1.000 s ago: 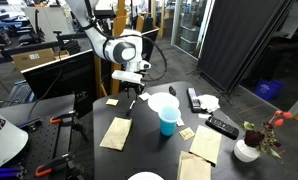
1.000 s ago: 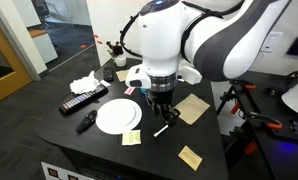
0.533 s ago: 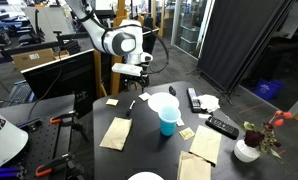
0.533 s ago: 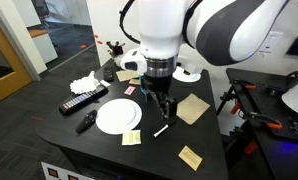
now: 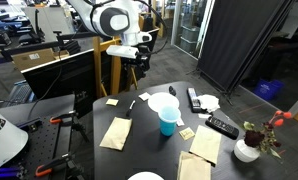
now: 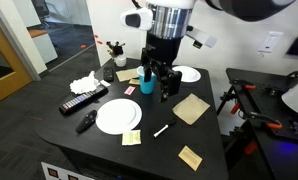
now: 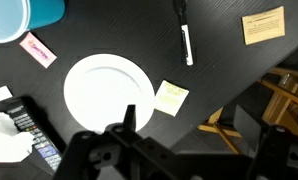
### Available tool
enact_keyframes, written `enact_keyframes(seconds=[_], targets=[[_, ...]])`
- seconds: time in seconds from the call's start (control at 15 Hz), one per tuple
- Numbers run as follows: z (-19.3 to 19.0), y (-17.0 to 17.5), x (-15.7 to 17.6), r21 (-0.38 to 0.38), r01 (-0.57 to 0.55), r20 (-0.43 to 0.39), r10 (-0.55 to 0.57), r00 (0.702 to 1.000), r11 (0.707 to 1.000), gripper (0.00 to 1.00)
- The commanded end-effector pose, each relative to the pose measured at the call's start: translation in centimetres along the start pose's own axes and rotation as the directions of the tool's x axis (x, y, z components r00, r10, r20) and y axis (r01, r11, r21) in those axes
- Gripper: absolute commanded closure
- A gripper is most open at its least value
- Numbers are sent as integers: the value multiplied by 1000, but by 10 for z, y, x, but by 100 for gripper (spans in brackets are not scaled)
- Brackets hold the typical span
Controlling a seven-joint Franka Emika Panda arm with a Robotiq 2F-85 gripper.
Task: Remove the marker from the blue cup
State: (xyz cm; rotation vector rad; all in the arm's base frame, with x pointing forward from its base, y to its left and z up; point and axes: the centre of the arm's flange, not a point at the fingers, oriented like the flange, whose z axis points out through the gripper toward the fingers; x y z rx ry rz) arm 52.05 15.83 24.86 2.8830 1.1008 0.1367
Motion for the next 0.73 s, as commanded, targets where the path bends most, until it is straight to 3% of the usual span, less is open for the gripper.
enact_keyframes(seconds=[0.0,0.33,0.4,0.67], targets=[[-51,-7,-18,-21,-35,-55,34,998,999,0],[-78,-12,-29,-42,-46,-113,41,993,998,0],[-66,-5,-12,-44,-31,-88,27,996,999,0],[-71,-8,-19,-46,-35,-91,31,995,998,0]])
